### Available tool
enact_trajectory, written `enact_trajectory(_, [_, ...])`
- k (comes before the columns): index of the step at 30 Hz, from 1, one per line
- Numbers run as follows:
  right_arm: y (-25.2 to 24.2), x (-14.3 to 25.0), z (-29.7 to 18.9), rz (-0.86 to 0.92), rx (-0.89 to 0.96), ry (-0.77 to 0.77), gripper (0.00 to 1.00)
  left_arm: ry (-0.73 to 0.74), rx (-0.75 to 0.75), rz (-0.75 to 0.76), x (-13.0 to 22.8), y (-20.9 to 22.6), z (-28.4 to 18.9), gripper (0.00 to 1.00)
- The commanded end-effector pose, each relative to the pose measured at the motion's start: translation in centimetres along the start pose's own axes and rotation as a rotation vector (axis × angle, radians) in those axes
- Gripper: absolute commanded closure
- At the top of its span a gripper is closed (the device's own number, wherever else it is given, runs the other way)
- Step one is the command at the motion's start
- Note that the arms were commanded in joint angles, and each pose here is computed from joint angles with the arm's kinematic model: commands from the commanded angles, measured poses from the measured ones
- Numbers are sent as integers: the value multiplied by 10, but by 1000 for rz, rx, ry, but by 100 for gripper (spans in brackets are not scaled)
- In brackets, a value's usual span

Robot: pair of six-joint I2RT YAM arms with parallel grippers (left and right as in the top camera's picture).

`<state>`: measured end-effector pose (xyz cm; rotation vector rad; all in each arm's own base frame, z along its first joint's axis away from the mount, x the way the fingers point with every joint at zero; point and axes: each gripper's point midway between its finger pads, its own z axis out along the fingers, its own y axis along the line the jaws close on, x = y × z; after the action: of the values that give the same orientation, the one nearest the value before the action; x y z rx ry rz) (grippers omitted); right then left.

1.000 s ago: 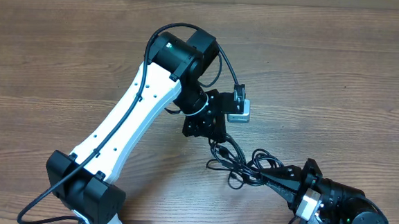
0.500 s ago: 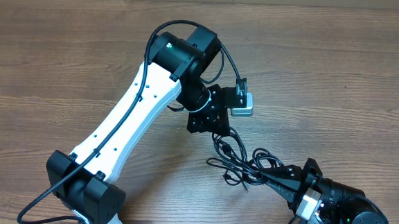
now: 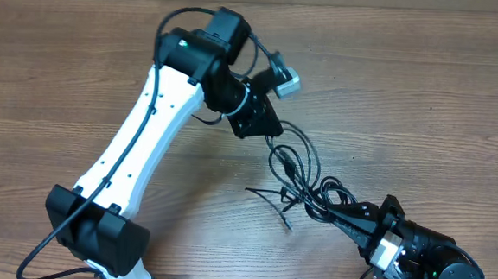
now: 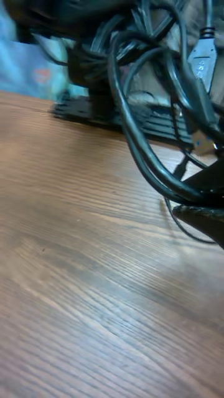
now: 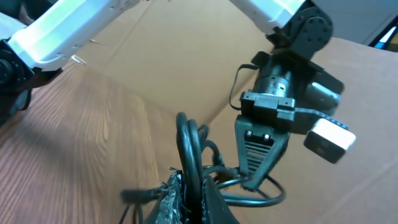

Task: Untangle cables

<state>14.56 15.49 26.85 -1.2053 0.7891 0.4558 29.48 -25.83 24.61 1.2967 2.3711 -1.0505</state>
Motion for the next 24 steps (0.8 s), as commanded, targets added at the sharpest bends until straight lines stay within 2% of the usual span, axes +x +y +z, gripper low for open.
enact_trajectory(1, [7, -7, 1, -17, -48, -16, 96, -73, -109, -239, -1, 45, -26, 96])
enact_trajectory(7, [7, -6, 1, -4, -48, -13, 96, -155, -142, -506, 1, 72, -48, 96])
enact_trajectory(15, [7, -6, 1, -4, -48, -13, 96, -207, -139, -866, 7, 86, -62, 96])
enact_trajectory(18, [7, -6, 1, -4, -48, -13, 96, -215, -136, -947, 8, 87, -62, 96])
enact_trajectory(21, [7, -6, 1, -4, -48, -13, 96, -217, -134, -968, 8, 87, -62, 95])
enact_trajectory(22, [7, -6, 1, -4, -48, -13, 96, -216, -136, -968, 8, 87, -62, 92])
enact_trajectory(23, [7, -6, 1, -4, -48, -13, 96, -214, -140, -970, 9, 88, -62, 75])
enact_trajectory(24, [7, -6, 1, -4, -48, -13, 96, -210, -146, -973, 11, 88, -62, 65])
